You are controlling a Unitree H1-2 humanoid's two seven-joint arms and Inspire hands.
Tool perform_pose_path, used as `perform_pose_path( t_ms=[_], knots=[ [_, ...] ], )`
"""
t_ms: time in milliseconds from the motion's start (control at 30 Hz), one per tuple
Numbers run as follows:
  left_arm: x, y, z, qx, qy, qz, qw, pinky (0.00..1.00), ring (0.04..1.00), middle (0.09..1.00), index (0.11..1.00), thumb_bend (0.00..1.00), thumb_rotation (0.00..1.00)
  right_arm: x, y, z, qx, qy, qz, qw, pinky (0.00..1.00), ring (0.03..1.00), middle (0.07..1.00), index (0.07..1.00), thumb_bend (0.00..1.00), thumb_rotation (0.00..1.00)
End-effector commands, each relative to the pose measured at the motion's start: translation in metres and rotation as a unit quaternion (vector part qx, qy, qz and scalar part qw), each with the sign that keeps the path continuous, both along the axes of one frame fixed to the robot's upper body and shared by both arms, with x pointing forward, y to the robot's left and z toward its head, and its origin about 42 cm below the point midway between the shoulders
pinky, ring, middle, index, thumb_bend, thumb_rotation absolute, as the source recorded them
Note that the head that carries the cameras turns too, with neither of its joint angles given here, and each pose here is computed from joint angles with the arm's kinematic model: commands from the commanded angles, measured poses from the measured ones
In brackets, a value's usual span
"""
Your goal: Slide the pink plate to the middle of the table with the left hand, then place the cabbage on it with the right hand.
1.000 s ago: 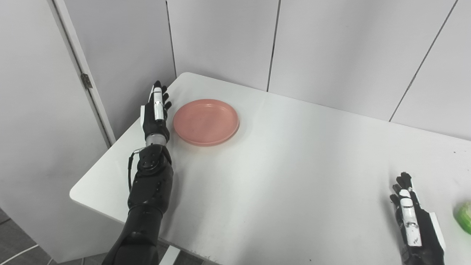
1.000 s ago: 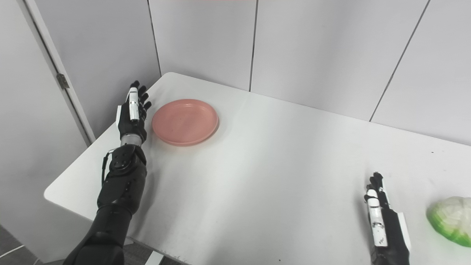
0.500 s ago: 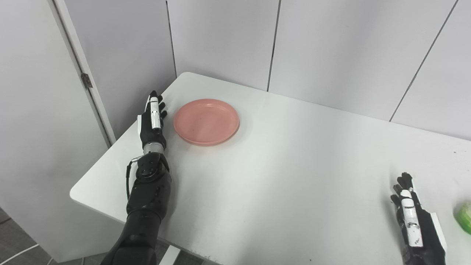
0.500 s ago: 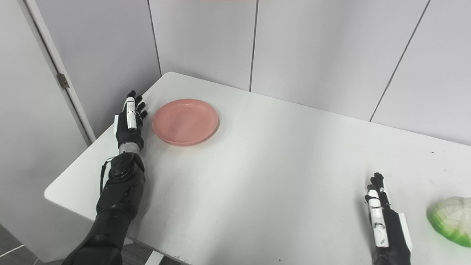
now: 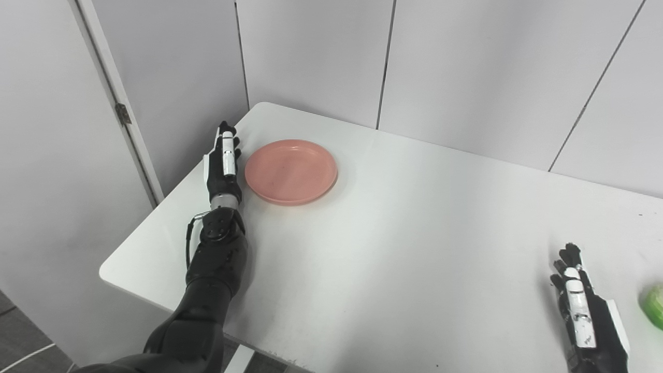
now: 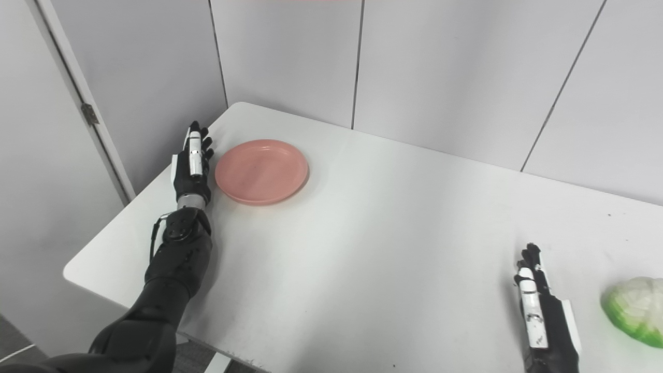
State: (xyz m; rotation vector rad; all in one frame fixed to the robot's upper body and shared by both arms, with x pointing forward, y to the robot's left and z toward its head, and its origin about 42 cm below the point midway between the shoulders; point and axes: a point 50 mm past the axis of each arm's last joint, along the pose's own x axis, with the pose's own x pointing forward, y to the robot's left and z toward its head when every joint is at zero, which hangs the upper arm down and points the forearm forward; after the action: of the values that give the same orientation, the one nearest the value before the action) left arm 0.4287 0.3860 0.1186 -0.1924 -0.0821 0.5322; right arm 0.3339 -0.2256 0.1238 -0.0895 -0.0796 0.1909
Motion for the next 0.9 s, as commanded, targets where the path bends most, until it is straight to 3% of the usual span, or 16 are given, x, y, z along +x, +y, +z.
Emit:
perform_pose_path(
  t_ms=[0,300,867],
  knots=[
    [0.008,-0.017,-0.009,-0.018,0.023,-0.029,0.999,0.93,0.928,0.927,0.915,0.38,1.00,-0.003,-0.006,-0.006,-0.005,-0.005,-0.008,1.000,1.00,1.000,1.000,1.000,0.10,1.00],
    [0.011,-0.046,-0.014,-0.040,0.038,-0.092,0.994,0.92,0.917,0.919,0.911,0.38,1.00,-0.004,-0.002,-0.004,-0.004,-0.003,-0.005,1.000,1.00,1.000,1.000,1.000,0.12,1.00],
    [0.009,-0.086,-0.007,-0.036,0.051,-0.156,0.986,0.92,0.913,0.909,0.904,0.38,1.00,-0.006,0.008,-0.006,-0.001,0.006,-0.013,1.000,1.00,0.989,0.991,0.991,0.15,1.00]
  ],
)
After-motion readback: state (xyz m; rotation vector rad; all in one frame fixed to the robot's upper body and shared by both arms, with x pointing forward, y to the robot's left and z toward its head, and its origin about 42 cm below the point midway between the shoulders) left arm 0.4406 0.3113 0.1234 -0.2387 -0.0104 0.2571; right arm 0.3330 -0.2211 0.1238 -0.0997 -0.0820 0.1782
